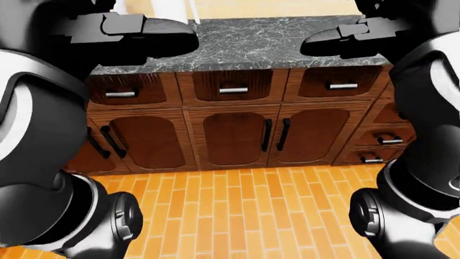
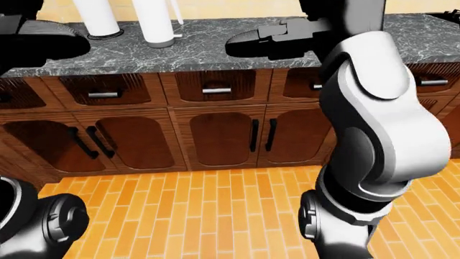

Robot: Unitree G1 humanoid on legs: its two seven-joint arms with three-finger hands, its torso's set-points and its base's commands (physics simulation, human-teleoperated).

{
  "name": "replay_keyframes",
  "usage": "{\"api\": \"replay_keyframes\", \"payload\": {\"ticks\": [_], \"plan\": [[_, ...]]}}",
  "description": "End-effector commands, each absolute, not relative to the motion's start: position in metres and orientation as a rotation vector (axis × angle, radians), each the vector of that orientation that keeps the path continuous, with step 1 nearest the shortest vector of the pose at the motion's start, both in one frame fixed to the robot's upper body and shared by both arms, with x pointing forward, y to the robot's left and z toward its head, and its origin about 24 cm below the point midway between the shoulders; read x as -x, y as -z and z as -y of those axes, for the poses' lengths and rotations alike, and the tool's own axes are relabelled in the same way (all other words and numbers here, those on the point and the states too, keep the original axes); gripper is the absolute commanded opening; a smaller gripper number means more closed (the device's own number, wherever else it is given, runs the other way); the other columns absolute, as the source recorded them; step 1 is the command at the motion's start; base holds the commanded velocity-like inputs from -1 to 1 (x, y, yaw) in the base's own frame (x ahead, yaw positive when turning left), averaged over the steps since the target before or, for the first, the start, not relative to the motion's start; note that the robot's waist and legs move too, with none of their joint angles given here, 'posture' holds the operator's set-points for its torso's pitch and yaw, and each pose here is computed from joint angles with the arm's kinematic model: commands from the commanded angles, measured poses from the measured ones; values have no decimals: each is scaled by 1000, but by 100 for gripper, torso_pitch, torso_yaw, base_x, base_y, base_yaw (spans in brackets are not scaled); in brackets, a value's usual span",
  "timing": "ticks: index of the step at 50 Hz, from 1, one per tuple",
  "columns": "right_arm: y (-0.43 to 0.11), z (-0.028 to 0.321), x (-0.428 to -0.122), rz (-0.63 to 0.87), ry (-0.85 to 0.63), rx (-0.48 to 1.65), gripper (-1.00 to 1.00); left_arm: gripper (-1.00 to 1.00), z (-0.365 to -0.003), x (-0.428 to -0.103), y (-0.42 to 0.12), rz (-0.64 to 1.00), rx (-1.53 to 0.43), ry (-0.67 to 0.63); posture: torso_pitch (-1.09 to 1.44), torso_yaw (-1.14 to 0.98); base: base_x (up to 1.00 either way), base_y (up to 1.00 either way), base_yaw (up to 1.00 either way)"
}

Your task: Close the lid of the electric kettle.

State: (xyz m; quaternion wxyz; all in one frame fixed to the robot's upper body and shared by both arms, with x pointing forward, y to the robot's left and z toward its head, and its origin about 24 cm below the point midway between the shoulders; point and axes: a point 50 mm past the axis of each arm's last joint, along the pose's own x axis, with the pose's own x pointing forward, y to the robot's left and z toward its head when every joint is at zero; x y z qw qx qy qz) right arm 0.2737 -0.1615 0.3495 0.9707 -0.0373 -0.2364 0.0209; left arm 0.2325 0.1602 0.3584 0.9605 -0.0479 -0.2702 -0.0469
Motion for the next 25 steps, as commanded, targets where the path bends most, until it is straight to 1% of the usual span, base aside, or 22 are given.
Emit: {"api": "replay_keyframes", "payload": {"ticks": [1,3,6,15,25], "plan": [[-359,166,-255,525,-23,94,100,100,-163,-235,-354,518,111,89,0,0,0,0,0],[-362,168,-245,538,-23,88,100,100,-164,-229,-358,535,111,93,0,0,0,0,0],[-364,168,-242,541,-21,112,100,100,-162,-220,-359,545,98,103,0,0,0,0,0],[-357,171,-244,514,-6,126,100,100,-164,-222,-356,533,110,108,0,0,2,0,0],[-353,174,-244,508,2,131,100,100,-166,-221,-354,536,106,104,0,0,24,0,0]]}}
